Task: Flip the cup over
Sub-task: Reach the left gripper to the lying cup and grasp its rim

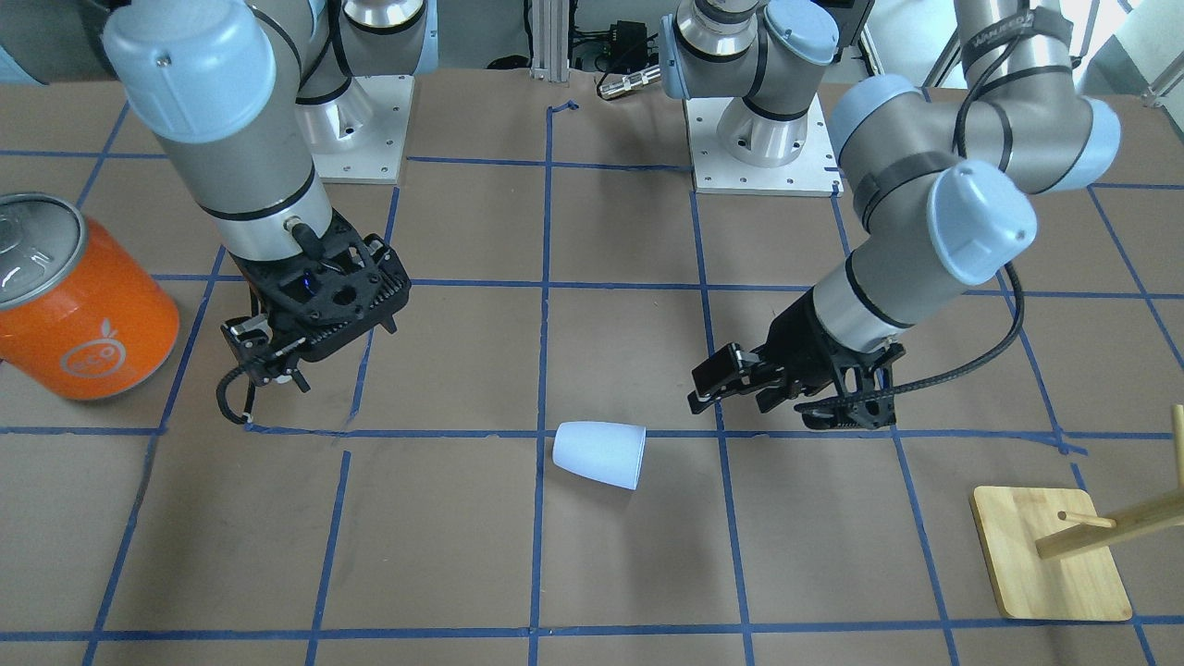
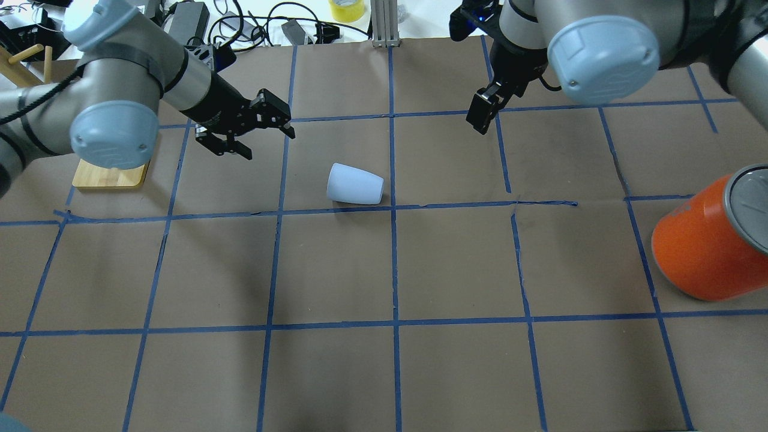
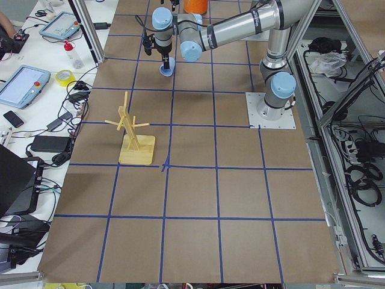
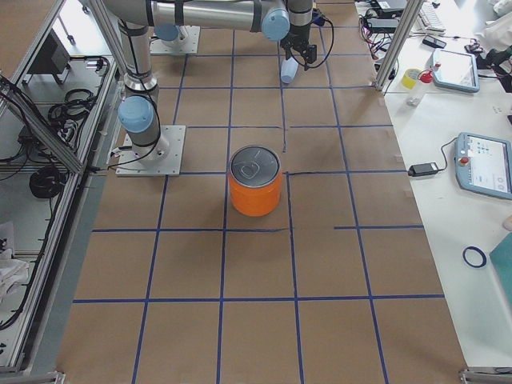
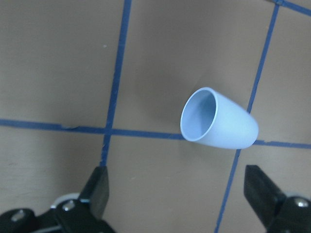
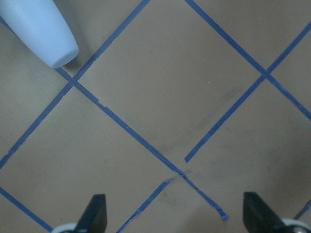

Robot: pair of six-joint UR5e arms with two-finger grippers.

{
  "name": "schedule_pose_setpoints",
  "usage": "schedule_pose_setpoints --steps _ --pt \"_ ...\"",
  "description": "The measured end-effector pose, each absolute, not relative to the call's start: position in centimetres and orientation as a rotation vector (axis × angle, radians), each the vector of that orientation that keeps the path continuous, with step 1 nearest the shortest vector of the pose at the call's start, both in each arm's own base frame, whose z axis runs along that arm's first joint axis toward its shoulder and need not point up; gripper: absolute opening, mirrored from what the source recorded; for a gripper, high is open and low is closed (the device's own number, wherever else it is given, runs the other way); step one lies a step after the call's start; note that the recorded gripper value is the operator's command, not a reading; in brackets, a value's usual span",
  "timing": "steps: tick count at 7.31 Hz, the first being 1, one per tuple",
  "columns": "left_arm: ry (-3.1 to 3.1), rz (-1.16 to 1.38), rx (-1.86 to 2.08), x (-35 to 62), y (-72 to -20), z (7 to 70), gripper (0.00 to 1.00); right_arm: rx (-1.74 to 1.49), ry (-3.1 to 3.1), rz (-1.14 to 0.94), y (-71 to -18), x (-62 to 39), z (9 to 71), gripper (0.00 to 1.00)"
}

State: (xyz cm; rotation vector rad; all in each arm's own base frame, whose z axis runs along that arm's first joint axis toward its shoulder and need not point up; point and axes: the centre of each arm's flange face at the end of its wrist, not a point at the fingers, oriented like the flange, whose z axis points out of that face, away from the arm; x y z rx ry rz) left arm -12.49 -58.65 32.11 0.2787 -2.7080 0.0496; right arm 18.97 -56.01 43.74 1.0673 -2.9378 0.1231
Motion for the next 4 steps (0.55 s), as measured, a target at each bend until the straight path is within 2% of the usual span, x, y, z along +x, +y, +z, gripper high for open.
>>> schedule_pose_setpoints --steps 4 --pt "-2.665 -0.005 0.203 -18.5 -60.3 23.8 1.0 0.438 -3.102 0.153 -54.8 17.4 47.1 1.0"
